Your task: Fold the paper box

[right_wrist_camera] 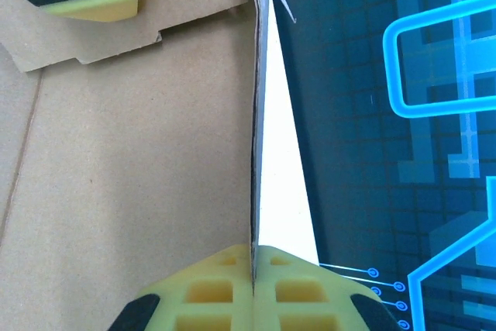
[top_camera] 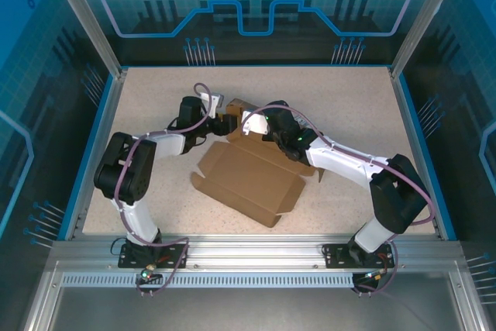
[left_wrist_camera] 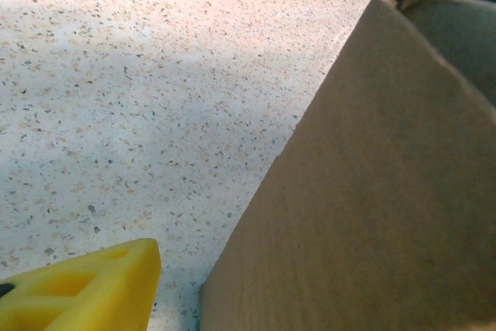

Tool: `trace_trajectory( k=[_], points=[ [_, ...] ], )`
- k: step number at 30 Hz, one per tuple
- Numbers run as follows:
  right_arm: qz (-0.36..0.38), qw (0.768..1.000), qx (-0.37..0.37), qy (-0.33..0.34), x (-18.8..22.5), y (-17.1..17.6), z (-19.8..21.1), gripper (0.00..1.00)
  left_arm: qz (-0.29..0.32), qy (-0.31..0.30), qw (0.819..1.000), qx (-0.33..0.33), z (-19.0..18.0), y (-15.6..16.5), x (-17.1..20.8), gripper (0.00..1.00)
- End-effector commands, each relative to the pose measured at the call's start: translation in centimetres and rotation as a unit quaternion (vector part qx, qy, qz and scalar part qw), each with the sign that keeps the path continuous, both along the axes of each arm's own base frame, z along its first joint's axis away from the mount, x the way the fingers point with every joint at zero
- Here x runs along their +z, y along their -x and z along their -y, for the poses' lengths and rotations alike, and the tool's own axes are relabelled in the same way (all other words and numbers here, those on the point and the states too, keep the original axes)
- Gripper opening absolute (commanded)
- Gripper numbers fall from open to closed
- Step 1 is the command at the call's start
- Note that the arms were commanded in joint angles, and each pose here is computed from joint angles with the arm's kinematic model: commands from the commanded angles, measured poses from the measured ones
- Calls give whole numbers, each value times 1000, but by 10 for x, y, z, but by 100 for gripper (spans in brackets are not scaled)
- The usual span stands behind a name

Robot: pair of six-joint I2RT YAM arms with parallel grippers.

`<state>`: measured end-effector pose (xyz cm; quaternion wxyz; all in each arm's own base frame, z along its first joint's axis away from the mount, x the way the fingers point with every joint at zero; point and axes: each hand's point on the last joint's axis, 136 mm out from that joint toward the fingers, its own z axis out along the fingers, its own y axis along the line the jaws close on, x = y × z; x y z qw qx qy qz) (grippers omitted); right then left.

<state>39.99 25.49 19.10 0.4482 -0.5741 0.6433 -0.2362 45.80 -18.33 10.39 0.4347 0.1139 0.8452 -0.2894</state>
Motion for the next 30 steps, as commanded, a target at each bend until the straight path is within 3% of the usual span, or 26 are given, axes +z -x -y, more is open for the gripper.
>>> trace_trajectory(
  k=[1,20,30],
  points=[
    [-10,1000,10,-16,8,1,-4,0,23,-23,999,19,-3,-14,4,61],
    [-33,998,18,-50,7,10,-10,0,26,-68,988,134,-25,-34,-6,30],
    [-37,998,17,-50,5,13,-9,0,25,-125,967,219,-49,-40,-9,26]
  ],
)
